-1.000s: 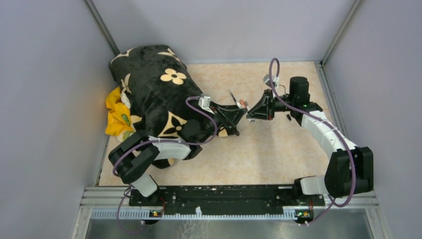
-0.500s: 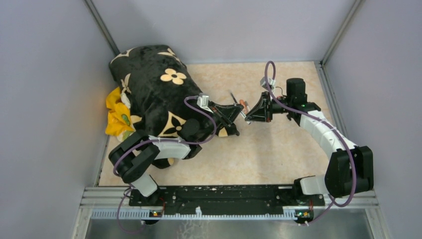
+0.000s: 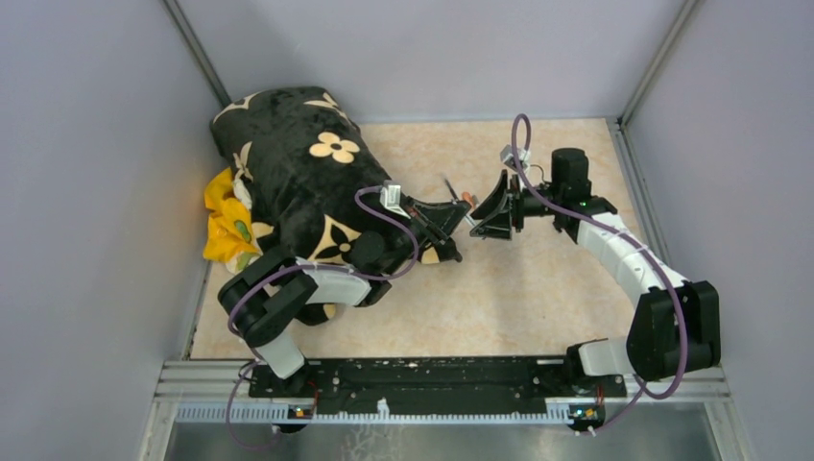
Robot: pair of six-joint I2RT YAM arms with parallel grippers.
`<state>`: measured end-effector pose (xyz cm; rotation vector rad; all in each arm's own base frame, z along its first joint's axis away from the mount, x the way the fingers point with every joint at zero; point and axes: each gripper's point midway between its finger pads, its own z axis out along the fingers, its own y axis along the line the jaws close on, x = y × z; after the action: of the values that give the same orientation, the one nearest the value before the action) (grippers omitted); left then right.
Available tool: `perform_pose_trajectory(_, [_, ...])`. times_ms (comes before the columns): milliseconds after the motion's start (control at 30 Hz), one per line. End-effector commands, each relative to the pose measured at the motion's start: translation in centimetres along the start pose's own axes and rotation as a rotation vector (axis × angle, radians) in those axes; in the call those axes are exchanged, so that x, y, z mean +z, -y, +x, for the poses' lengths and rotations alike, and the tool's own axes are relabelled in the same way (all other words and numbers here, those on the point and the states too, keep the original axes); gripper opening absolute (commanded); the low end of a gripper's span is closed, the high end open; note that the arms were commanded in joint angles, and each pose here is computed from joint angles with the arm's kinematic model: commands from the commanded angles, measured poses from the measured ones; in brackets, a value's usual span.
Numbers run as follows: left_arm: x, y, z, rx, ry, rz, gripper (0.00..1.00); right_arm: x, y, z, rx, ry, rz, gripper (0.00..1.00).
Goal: Insert the pens into the pen caps
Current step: Move the pen cap to the center of the board.
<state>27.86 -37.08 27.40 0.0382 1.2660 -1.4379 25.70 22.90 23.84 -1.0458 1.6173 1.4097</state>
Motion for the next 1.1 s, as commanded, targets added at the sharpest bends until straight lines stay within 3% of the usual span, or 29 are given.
perform_pose_trajectory(0, [-0.2,1.2,-1.4,0.021,0.053,0.058,0.0,-0.3,0.8,-0.3,-0.094,-0.05,0.061,0.57])
perform_pose_trajectory(300, [-4.2,-0.2,-1.2,0.198,-0.044,0.04,0.0,-6.9,6.0,-1.5,-0.126,-0.017,0.364,0.59])
perform_pose_trajectory(567, [-7.6,-1.6,-0.4,0.46,-0.239,-0.01,0.0,-21.7,19.0,0.6,0.245,0.13,1.38,0.56])
perform_pose_trajectory(667, [-9.2,-2.7,-0.5,0.512,-0.292,-0.075,0.0,-24.7,21.4,3.3,0.411,0.134,1.592,0.5])
perform_pose_trajectory(833, [-10.9,-2.7,-0.9,0.538,-0.281,-0.086,0.0,-27.1,23.6,6.4,0.542,0.088,1.754,0.37])
perform_pose_trajectory(1067, [-12.2,-3.3,-0.2,0.514,-0.301,-0.106,0.0,-28.9,26.3,8.3,0.633,0.081,1.789,0.34])
